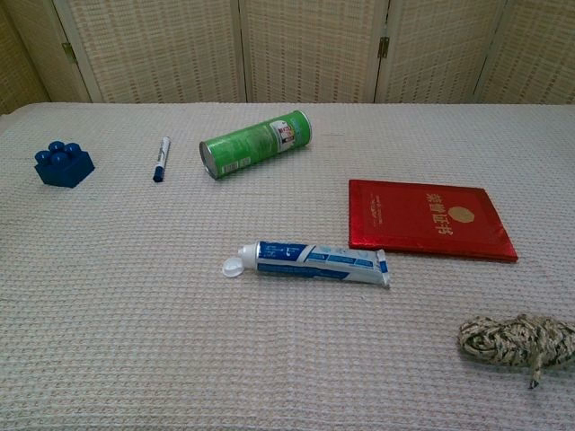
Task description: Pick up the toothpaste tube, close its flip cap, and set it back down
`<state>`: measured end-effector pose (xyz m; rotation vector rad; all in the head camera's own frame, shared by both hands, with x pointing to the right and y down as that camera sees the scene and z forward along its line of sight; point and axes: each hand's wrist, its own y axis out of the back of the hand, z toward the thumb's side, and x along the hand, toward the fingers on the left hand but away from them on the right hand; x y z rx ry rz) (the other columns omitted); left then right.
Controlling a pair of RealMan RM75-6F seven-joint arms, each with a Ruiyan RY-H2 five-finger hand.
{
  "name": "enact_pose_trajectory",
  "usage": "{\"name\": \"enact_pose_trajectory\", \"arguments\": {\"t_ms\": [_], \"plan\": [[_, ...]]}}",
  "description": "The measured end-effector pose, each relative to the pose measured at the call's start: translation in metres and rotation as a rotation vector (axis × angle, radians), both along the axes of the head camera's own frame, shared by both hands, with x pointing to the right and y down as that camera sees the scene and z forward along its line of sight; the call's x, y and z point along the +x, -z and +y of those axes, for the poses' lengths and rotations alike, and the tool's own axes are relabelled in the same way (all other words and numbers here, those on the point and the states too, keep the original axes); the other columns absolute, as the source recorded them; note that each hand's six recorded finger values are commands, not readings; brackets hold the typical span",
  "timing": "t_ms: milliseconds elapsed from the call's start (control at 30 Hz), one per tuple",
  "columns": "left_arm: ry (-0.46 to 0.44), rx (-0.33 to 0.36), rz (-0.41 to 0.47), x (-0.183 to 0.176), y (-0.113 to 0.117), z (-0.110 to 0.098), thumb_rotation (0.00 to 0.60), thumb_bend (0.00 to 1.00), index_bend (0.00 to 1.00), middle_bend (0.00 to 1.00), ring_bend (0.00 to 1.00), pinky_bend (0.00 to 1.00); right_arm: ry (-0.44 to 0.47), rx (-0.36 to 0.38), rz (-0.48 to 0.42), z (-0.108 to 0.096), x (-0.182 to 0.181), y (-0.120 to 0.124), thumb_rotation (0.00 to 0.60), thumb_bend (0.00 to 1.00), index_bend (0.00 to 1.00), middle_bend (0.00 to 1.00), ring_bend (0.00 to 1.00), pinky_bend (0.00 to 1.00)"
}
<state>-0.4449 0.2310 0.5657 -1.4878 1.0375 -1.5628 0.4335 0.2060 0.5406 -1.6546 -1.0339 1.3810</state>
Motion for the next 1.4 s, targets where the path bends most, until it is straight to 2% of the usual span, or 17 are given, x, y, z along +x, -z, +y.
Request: {"name": "enact_pose_trajectory", "arguments": {"t_ms": [233, 367, 567, 667, 800, 867, 1000, 1100, 1267, 1400], "plan": [[0.002, -0.001, -0.002, 0.000, -0.001, 0.001, 0.600, 0.36, 0.22, 0.25, 0.20, 0.09, 0.005, -0.026, 0.005, 0.001, -0.001, -0.003, 0.600, 0.53, 0.01, 0.05, 0.15, 0.17], [0.005, -0.007, 0.001, -0.001, -0.003, 0.004, 0.600, 0.36, 0.21, 0.25, 0.20, 0.09, 0.018, -0.033, -0.023, 0.001, -0.006, -0.005, 0.600, 0.53, 0.01, 0.06, 0.17, 0.19], [0.006, -0.005, 0.009, 0.000, -0.002, 0.005, 0.600, 0.36, 0.21, 0.25, 0.20, 0.09, 0.095, -0.060, -0.048, -0.007, -0.031, -0.015, 0.600, 0.53, 0.01, 0.08, 0.19, 0.21], [0.005, -0.006, 0.015, 0.000, -0.002, 0.006, 0.600, 0.36, 0.20, 0.25, 0.20, 0.09, 0.148, -0.083, -0.062, -0.012, -0.053, -0.024, 0.600, 0.53, 0.02, 0.11, 0.20, 0.22], [0.003, -0.020, 0.020, 0.001, -0.004, 0.007, 0.600, 0.36, 0.18, 0.25, 0.20, 0.09, 0.251, -0.120, -0.088, -0.018, -0.095, -0.039, 0.600, 0.52, 0.13, 0.18, 0.24, 0.26], [0.003, -0.020, 0.023, 0.001, -0.003, 0.008, 0.600, 0.36, 0.18, 0.25, 0.20, 0.09, 0.295, -0.139, -0.110, -0.020, -0.117, -0.046, 0.600, 0.49, 0.13, 0.18, 0.24, 0.27], [0.007, -0.019, 0.027, -0.001, -0.001, 0.010, 0.600, 0.36, 0.19, 0.25, 0.20, 0.09, 0.371, -0.187, -0.156, -0.024, -0.164, -0.062, 0.600, 0.35, 0.13, 0.18, 0.24, 0.27], [0.011, -0.024, 0.029, -0.002, 0.000, 0.012, 0.600, 0.36, 0.20, 0.25, 0.20, 0.09, 0.405, -0.194, -0.157, -0.028, -0.191, -0.072, 0.600, 0.31, 0.13, 0.18, 0.23, 0.27], [0.015, -0.033, 0.030, -0.004, 0.001, 0.015, 0.600, 0.36, 0.20, 0.25, 0.20, 0.09, 0.436, -0.219, -0.159, -0.028, -0.233, -0.096, 0.600, 0.31, 0.13, 0.19, 0.22, 0.27], [0.017, -0.035, 0.030, -0.006, 0.002, 0.017, 0.600, 0.36, 0.22, 0.25, 0.20, 0.09, 0.455, -0.257, -0.159, -0.028, -0.267, -0.118, 0.600, 0.30, 0.20, 0.24, 0.25, 0.29]]}}
